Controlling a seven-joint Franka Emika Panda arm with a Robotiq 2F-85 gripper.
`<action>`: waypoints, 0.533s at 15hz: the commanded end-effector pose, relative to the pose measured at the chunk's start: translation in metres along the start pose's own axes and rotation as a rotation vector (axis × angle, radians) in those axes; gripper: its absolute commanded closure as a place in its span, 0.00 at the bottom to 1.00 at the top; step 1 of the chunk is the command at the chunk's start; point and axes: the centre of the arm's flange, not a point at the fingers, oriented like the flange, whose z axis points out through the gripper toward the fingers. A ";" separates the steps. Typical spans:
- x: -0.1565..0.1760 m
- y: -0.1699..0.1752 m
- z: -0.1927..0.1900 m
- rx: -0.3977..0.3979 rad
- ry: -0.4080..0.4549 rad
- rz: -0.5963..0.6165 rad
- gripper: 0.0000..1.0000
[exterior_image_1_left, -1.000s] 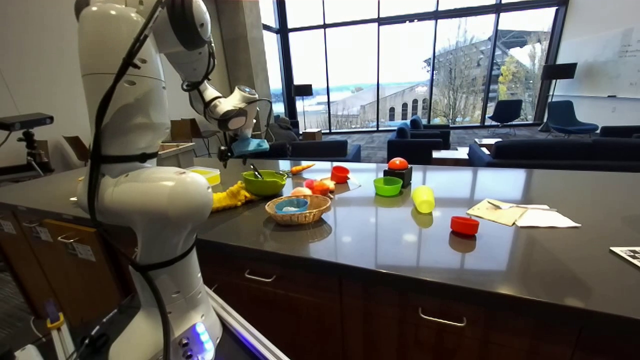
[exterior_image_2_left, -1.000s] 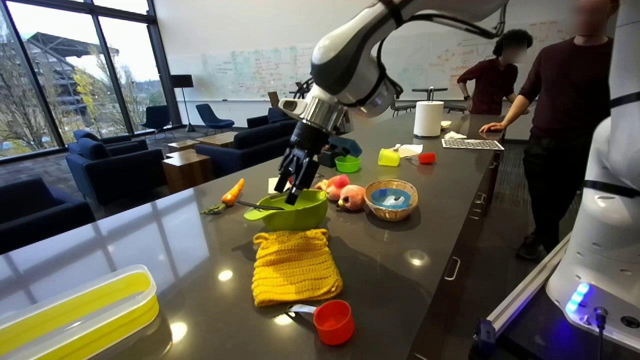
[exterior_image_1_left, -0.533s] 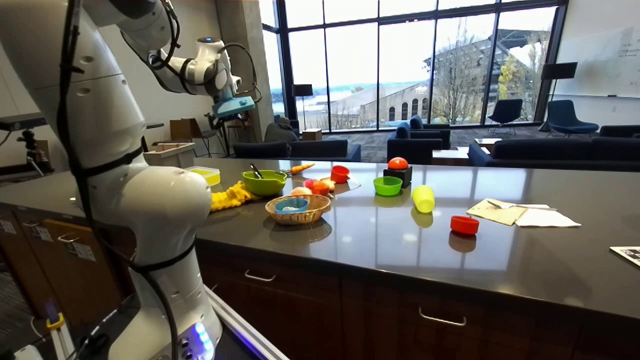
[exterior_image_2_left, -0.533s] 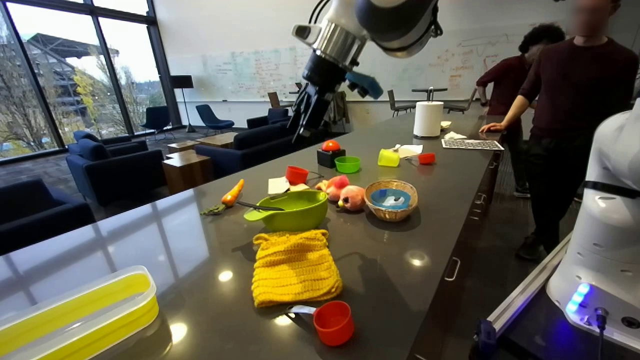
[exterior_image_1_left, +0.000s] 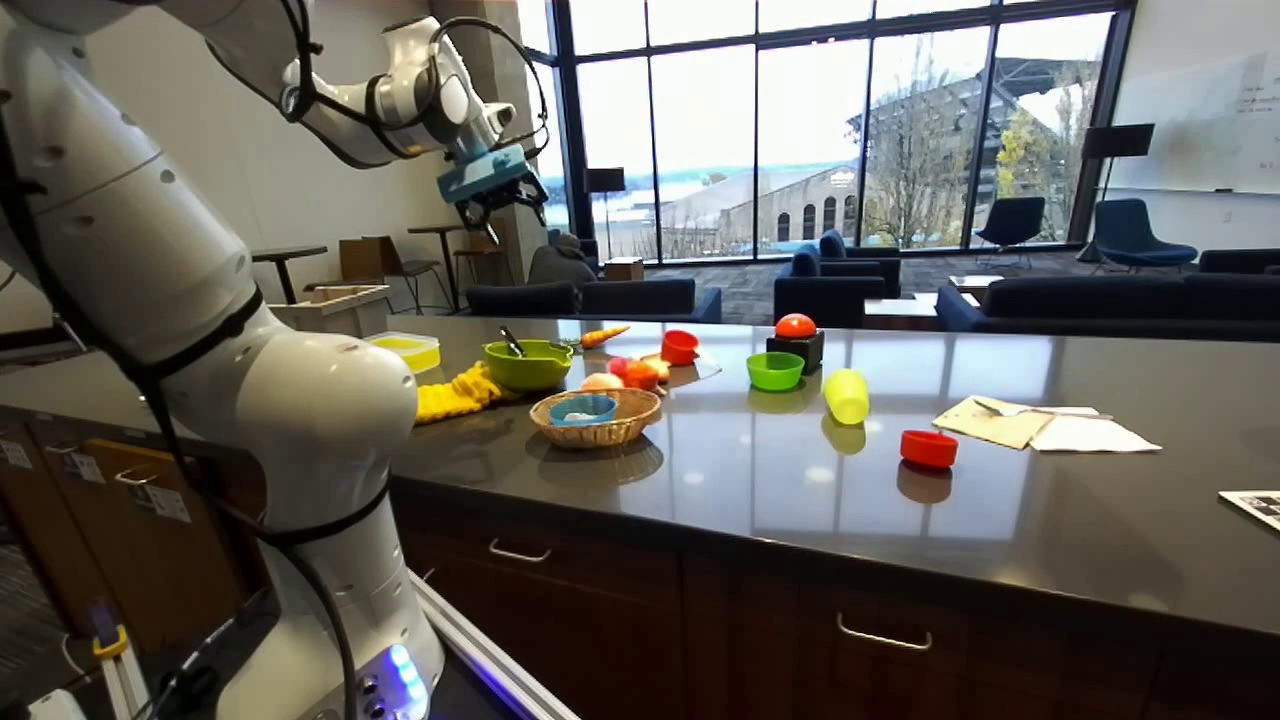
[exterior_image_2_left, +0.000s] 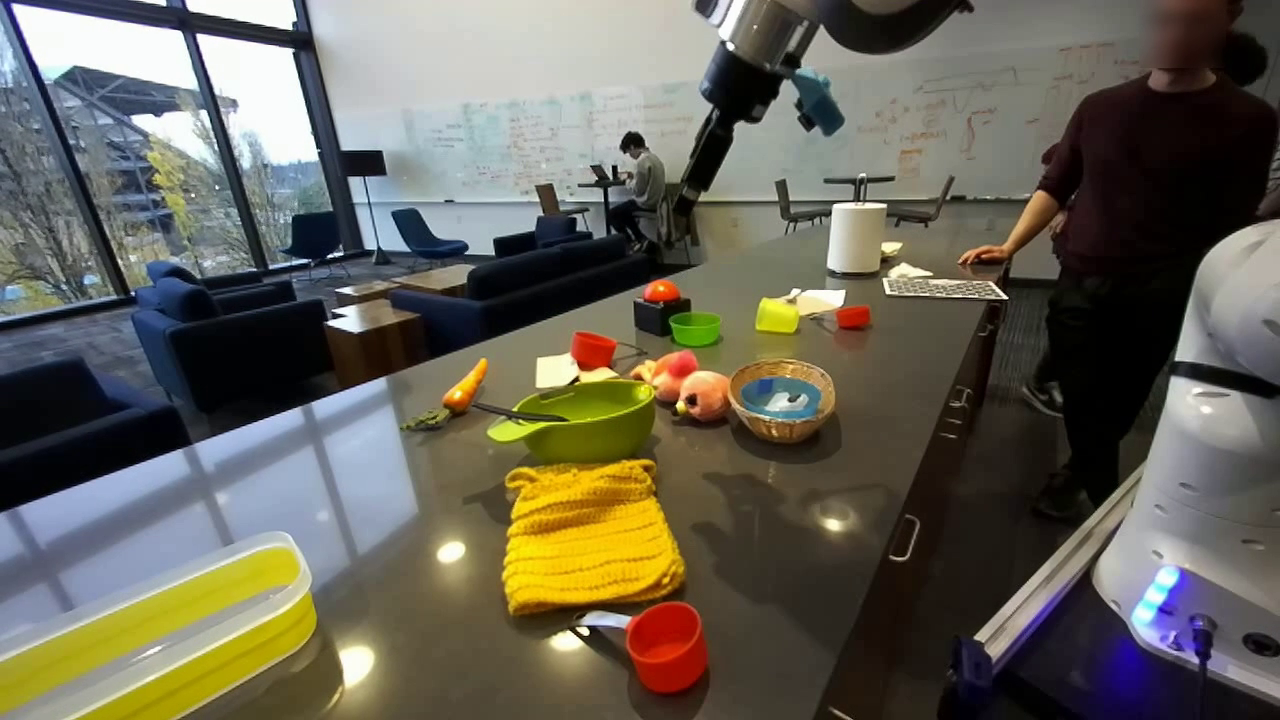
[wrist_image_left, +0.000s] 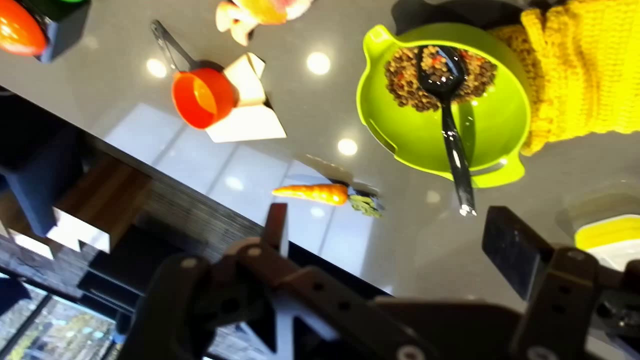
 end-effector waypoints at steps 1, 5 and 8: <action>-0.043 0.024 -0.001 -0.085 -0.041 0.095 0.00; -0.069 0.034 0.025 -0.020 -0.088 0.131 0.00; -0.070 0.027 0.036 0.045 -0.099 0.122 0.00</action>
